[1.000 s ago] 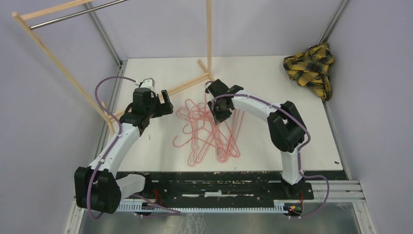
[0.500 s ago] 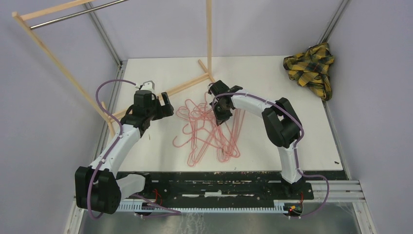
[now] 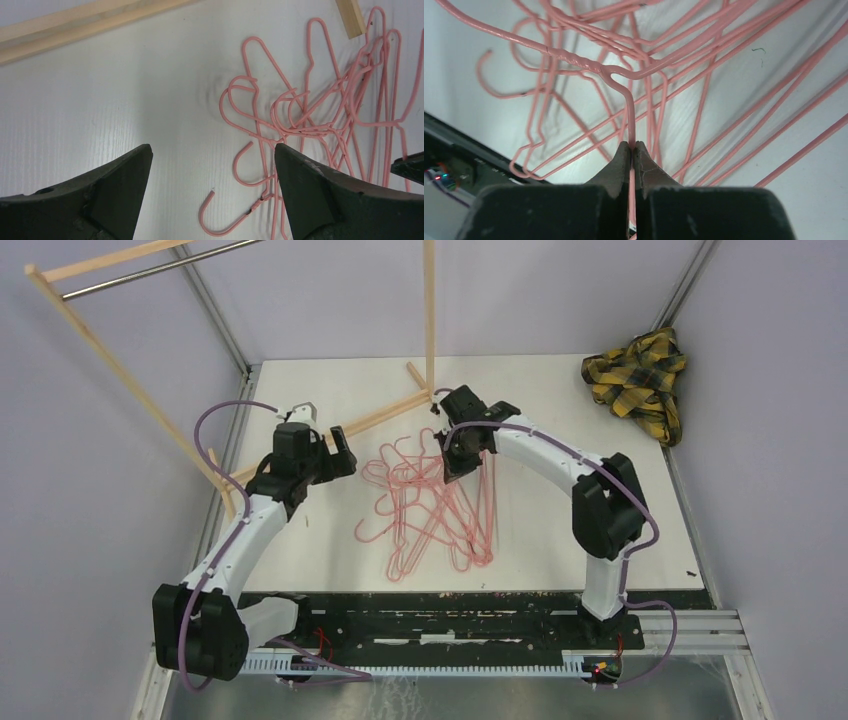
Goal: Organize the hangers
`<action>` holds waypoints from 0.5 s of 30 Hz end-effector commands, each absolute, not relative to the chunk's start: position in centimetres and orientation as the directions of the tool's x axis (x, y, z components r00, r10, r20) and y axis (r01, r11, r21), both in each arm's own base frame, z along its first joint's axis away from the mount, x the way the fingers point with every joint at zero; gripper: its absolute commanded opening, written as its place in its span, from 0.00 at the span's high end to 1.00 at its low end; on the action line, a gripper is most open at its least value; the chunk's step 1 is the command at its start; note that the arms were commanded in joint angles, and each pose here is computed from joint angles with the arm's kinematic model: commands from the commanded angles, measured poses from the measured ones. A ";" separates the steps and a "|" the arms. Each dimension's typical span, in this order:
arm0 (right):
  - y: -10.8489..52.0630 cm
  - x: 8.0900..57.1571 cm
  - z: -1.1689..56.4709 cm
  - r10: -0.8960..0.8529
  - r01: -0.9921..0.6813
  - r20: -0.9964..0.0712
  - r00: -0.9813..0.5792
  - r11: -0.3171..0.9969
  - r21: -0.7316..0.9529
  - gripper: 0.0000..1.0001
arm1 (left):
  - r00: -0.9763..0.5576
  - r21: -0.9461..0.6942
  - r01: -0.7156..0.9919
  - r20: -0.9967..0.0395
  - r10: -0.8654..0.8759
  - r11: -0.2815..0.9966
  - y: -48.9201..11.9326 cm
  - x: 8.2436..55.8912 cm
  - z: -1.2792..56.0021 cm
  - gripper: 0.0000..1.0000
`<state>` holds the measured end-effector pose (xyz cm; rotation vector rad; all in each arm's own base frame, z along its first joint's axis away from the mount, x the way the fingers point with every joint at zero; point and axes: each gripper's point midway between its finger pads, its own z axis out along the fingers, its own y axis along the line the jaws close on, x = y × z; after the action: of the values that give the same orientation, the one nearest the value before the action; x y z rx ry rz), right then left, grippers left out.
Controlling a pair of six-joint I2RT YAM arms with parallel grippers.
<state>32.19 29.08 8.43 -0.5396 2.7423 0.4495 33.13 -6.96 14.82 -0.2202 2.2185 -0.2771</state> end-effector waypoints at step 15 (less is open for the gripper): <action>39.9 37.1 29.2 0.057 -0.456 -0.588 -0.807 0.572 0.682 0.99 | -0.392 -0.614 0.518 -0.789 -0.472 0.595 -17.4 29.5 29.7 0.01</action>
<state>34.76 37.20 27.09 -0.4004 2.3341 1.0567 31.33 -13.74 25.08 -0.0189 1.8403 -0.7859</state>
